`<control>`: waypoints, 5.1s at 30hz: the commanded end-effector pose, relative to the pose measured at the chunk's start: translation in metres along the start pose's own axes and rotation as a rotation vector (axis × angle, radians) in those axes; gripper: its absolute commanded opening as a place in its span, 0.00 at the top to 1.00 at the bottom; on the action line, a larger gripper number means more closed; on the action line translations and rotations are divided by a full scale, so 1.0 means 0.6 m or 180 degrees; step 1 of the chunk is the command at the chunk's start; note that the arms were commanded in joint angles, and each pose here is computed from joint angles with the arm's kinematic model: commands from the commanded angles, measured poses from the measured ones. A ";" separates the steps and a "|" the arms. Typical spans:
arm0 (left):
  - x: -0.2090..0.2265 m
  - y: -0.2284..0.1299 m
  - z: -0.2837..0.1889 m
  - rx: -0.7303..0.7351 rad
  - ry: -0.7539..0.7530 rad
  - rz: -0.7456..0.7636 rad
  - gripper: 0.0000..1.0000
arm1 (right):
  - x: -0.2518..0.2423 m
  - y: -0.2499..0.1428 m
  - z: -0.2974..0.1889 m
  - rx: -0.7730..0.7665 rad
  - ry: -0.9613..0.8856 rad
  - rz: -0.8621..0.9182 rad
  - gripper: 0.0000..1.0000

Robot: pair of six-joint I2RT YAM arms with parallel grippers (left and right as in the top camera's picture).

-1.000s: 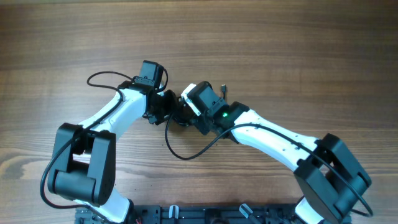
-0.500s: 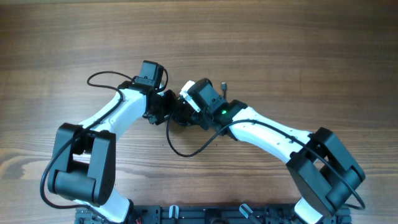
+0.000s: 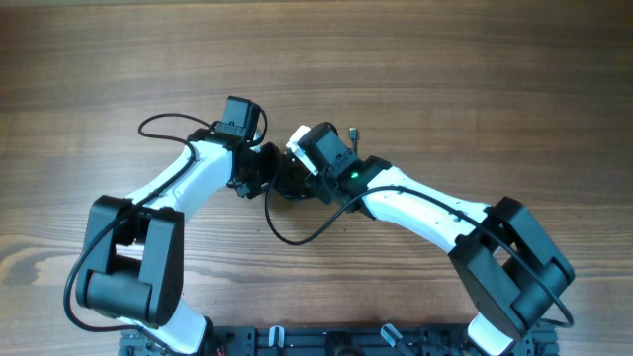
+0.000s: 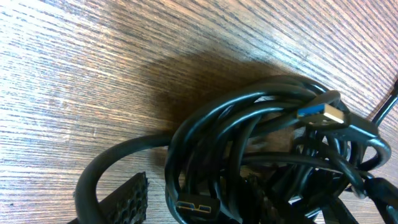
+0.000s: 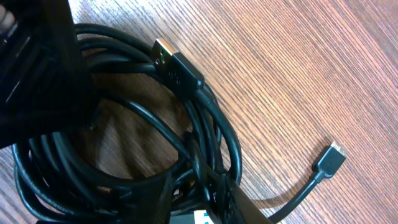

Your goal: Untangle cables

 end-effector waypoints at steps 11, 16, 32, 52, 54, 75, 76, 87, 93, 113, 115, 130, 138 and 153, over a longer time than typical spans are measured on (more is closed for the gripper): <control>0.002 0.002 0.005 0.0013 0.0027 -0.0022 0.48 | -0.013 -0.027 0.025 0.0254 0.0010 0.0218 0.96; 0.002 0.002 0.005 0.0013 0.0027 -0.0022 0.48 | -0.019 0.011 -0.045 -0.0135 0.0432 0.0606 0.96; 0.002 0.003 0.005 0.0003 0.0039 -0.0021 0.51 | -0.111 0.041 -0.199 -0.0907 0.4140 0.2205 0.96; -0.008 -0.004 0.009 -0.0015 0.0041 0.0067 0.46 | -0.034 -0.011 -0.102 0.0018 0.1080 0.1319 0.65; -0.008 -0.004 0.009 -0.0015 0.0041 0.0067 0.45 | -0.022 -0.006 -0.101 0.0041 0.0773 0.1187 0.65; -0.008 -0.004 0.009 -0.0014 0.0041 0.0066 0.45 | 0.003 -0.002 -0.059 0.0066 0.1093 0.1176 0.65; -0.008 -0.004 0.009 -0.0014 0.0041 0.0066 0.44 | 0.004 -0.003 -0.059 0.0086 0.1096 0.1178 0.66; -0.008 -0.004 0.009 -0.0014 0.0041 0.0066 0.45 | 0.015 0.004 -0.065 0.0022 0.1423 0.1202 0.65; -0.008 -0.004 0.009 -0.0014 0.0041 0.0066 0.45 | 0.019 -0.009 -0.067 0.0247 0.1436 0.1434 0.69; -0.008 -0.004 0.009 -0.0014 0.0041 0.0066 0.45 | -0.015 -0.025 -0.027 0.0332 0.0444 0.1279 0.69; -0.008 -0.004 0.009 -0.0014 0.0041 0.0066 0.46 | -0.017 -0.019 -0.027 0.0250 0.0454 0.1229 0.69; -0.008 -0.004 0.009 -0.0015 0.0041 0.0067 0.46 | -0.028 0.022 -0.043 -0.0219 0.0447 0.0587 0.69; -0.008 -0.004 0.009 -0.0015 0.0041 0.0067 0.46 | -0.026 0.002 -0.027 -0.0041 0.0352 0.0579 0.71; -0.008 -0.004 0.009 -0.0014 0.0041 0.0066 0.46 | -0.019 -0.027 0.013 0.0277 0.0277 0.0473 0.85</control>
Point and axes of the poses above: each gripper's point midway between its finger pads, its own z axis out along the fingers, its own x axis along the line the jaws close on, y = z × x, the point moved 9 cm from there along -z, back along the fingers, and after that the axes turned 3 degrees about -z, right-handed, at the moved point
